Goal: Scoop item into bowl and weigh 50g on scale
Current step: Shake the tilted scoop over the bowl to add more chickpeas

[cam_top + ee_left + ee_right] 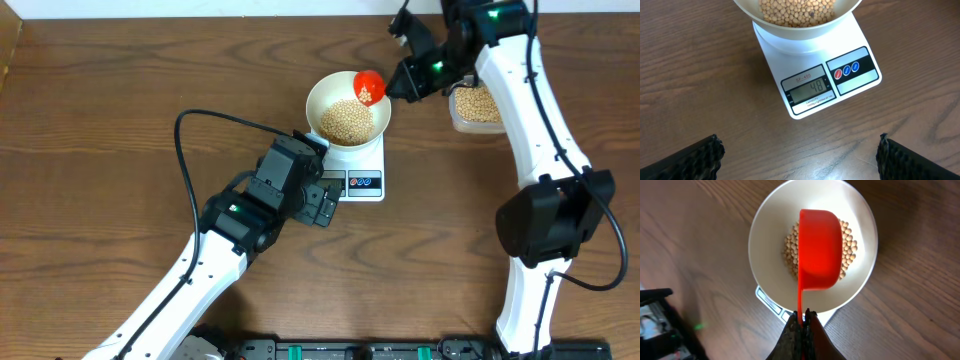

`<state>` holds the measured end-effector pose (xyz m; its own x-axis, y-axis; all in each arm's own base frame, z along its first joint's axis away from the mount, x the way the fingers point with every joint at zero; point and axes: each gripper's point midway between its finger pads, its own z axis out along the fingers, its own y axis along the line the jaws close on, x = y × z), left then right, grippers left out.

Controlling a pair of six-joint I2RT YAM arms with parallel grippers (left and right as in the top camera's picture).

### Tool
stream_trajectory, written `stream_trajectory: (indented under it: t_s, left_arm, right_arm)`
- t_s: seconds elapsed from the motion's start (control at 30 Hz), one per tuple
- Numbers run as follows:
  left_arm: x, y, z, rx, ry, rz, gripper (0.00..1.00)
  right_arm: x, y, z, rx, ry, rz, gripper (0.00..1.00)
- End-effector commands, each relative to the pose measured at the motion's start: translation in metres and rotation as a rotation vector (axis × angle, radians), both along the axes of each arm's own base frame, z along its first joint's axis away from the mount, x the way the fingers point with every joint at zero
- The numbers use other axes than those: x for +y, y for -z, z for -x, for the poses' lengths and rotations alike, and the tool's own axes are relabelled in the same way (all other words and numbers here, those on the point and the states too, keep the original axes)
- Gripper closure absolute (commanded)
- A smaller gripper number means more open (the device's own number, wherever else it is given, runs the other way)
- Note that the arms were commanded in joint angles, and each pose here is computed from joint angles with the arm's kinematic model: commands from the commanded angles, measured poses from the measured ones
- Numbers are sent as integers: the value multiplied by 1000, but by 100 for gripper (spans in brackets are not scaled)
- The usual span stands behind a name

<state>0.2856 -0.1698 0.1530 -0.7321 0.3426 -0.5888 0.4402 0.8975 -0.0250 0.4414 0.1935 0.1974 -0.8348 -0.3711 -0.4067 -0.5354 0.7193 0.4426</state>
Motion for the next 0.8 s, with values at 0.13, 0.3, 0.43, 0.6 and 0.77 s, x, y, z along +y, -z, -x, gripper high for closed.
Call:
stream_trajectory:
  t_s: [0.13, 0.3, 0.43, 0.6, 0.77]
  left_arm:
    - [5, 3, 0, 1, -15, -12, 0]
    - [5, 3, 0, 1, -15, -12, 0]
    - [4, 3, 0, 1, -15, -11, 0]
    - [5, 3, -1, 1, -15, -12, 0]
    - [5, 3, 0, 1, -15, -12, 0]
  right_arm:
    - [1, -18, 0, -7, -9, -88, 99]
    - [2, -18, 0, -7, -10, -89, 99]
    - [4, -20, 1, -4, -15, -107, 99]
    - [4, -20, 1, -3, -16, -110, 99]
    - [4, -20, 1, -3, -16, -109, 99]
